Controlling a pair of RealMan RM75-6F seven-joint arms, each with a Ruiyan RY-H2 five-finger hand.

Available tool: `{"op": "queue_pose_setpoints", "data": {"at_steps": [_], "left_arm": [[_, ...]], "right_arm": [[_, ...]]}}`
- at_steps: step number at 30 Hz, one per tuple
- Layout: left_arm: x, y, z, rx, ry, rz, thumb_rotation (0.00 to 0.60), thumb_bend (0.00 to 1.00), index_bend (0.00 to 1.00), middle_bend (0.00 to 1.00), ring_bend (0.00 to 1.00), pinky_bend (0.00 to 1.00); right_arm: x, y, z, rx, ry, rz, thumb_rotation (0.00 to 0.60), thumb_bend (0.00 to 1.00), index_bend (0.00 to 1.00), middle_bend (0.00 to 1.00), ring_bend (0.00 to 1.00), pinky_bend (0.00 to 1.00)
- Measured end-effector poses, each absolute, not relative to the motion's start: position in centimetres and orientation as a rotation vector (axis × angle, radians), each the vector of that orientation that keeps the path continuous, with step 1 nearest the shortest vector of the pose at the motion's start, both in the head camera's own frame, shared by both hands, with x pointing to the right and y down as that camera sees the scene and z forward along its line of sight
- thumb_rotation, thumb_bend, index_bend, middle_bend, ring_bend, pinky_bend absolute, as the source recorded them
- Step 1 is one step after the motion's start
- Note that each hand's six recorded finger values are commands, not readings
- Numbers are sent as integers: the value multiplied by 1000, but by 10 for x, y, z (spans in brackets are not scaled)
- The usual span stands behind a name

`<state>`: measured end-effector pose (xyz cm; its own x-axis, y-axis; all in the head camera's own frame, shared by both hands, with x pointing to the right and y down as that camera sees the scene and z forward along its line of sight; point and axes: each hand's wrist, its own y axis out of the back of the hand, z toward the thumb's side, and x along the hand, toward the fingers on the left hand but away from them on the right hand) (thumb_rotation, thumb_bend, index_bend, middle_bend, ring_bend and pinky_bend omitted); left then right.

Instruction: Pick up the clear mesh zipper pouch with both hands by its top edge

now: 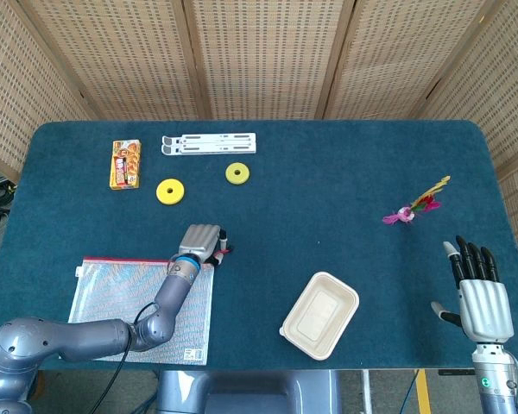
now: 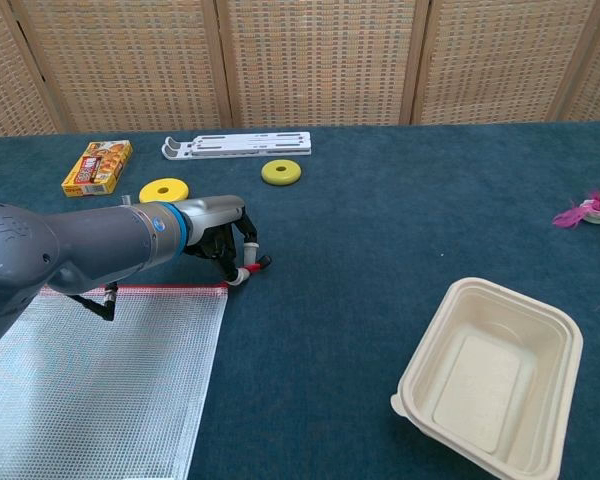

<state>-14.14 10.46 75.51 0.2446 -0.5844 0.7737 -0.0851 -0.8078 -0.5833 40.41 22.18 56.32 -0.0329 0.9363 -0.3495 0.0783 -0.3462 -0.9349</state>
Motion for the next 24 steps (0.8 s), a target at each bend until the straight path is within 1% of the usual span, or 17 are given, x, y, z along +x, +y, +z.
{"op": "queue_pose_setpoints", "data": {"at_steps": [7,11,18,22,24], "left_arm": [[-143,104,752,-2099,618,-1583,600,495,681,932,874,950],[-144,102,749,-2100,624,-1575,600,590,745,932,874,950],[-146,96,740,-2129,668,-1545,600,718,826,942,877,953],[-146,94,734,-2209,719,-1517,600,730,847,953,885,958],[-146,89,727,-2247,750,-1482,600,730,850,954,887,960]], "right_arm": [[404,222,563,-1510,-1109,1465,600,0,82,0,0,0],[403,223,563,-1512,-1104,1463,600,0,82,0,0,0],[400,223,566,-1523,-1089,1466,600,0,82,0,0,0],[395,219,572,-1534,-1070,1461,600,0,82,5,0,0],[392,215,575,-1547,-1061,1457,600,0,82,38,0,0]]}}
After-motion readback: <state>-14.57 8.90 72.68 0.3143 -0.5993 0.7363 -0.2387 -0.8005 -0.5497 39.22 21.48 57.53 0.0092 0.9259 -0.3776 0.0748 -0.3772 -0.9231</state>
